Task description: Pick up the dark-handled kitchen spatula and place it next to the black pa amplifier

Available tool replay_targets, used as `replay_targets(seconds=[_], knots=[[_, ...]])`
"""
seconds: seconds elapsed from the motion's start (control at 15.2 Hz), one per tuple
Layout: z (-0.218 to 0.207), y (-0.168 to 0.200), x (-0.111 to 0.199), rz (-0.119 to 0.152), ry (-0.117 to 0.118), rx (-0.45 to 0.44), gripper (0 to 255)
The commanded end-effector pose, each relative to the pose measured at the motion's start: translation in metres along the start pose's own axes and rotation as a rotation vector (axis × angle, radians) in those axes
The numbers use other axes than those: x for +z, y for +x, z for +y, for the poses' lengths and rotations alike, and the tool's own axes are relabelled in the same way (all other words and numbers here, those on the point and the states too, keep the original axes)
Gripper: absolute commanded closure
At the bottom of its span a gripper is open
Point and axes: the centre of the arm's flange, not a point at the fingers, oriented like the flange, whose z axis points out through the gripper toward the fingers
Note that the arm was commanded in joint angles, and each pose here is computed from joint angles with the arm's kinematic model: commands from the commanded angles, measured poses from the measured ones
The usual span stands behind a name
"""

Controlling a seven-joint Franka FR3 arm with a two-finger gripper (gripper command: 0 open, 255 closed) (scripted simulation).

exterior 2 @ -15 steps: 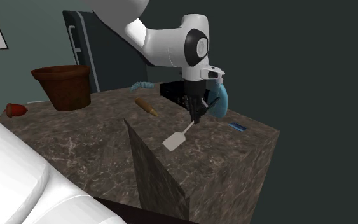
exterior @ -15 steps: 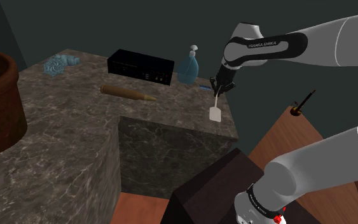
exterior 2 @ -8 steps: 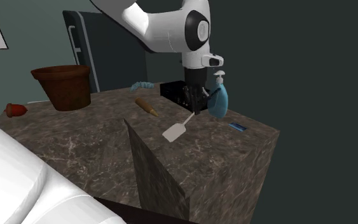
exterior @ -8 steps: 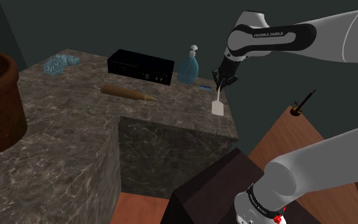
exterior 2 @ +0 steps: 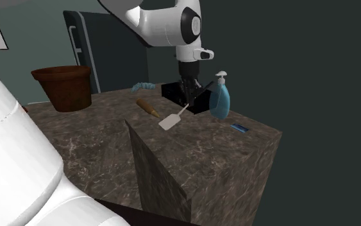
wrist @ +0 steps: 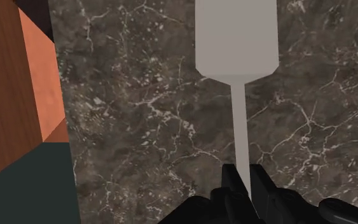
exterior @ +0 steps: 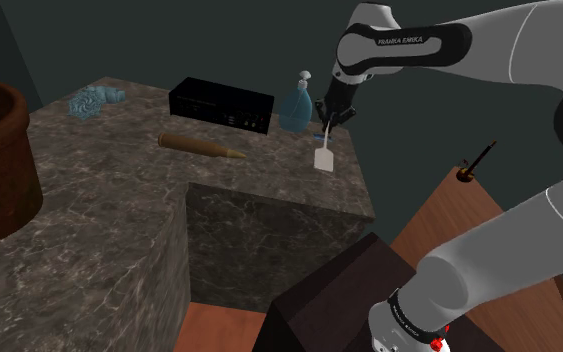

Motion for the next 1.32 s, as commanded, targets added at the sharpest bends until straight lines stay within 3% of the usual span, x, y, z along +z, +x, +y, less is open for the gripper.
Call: replay_targets(seconds=[0.0, 0.73, 1.25], knots=[[-0.025, 0.005, 0.002, 0.0, 0.001, 0.001, 255], [-0.162, 0.034, 0.003, 0.0, 0.001, 0.001, 255], [-0.162, 0.031, 0.045, 0.0, 0.001, 0.001, 255]])
